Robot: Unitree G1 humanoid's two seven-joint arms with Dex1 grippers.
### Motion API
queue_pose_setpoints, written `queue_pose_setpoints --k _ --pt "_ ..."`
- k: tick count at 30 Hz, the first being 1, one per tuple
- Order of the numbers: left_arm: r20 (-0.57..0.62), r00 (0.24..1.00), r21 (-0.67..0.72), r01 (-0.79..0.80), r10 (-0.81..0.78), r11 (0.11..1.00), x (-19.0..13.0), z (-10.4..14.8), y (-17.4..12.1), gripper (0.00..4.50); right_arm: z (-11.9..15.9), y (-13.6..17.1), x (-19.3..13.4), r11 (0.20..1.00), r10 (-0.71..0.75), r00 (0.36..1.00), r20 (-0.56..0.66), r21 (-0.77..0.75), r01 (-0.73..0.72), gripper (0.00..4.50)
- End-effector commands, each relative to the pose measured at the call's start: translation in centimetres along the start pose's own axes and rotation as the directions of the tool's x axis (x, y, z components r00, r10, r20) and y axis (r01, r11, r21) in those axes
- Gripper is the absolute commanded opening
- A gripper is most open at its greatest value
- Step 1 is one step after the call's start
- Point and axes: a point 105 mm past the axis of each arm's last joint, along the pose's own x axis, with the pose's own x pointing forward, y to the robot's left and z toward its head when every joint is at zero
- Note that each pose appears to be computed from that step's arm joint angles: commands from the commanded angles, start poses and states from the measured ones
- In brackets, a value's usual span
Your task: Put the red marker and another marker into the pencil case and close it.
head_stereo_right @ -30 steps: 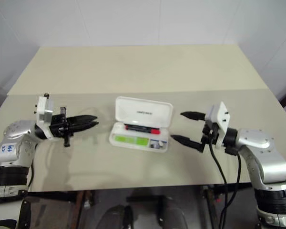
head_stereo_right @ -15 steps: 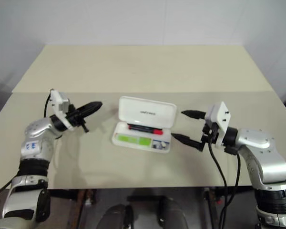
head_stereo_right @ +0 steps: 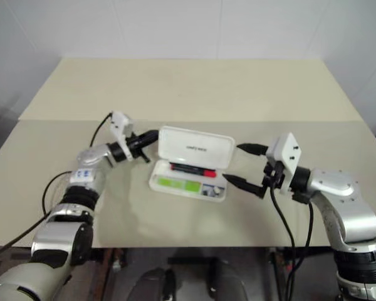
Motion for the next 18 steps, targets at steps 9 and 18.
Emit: queue_pose_setpoints --k 9,18 --pt "0.131 0.954 0.091 0.261 -0.271 0.961 -1.0 2.9 -2.4 0.03 0.8 0.7 -0.2 1.000 -0.007 1.000 0.022 -0.022 0.007 4.50" --pt "-0.072 0.861 0.246 0.504 -0.503 0.828 -3.5 1.3 -4.6 0.03 0.8 0.8 -0.2 1.000 -0.006 1.000 0.028 -0.017 0.007 4.50"
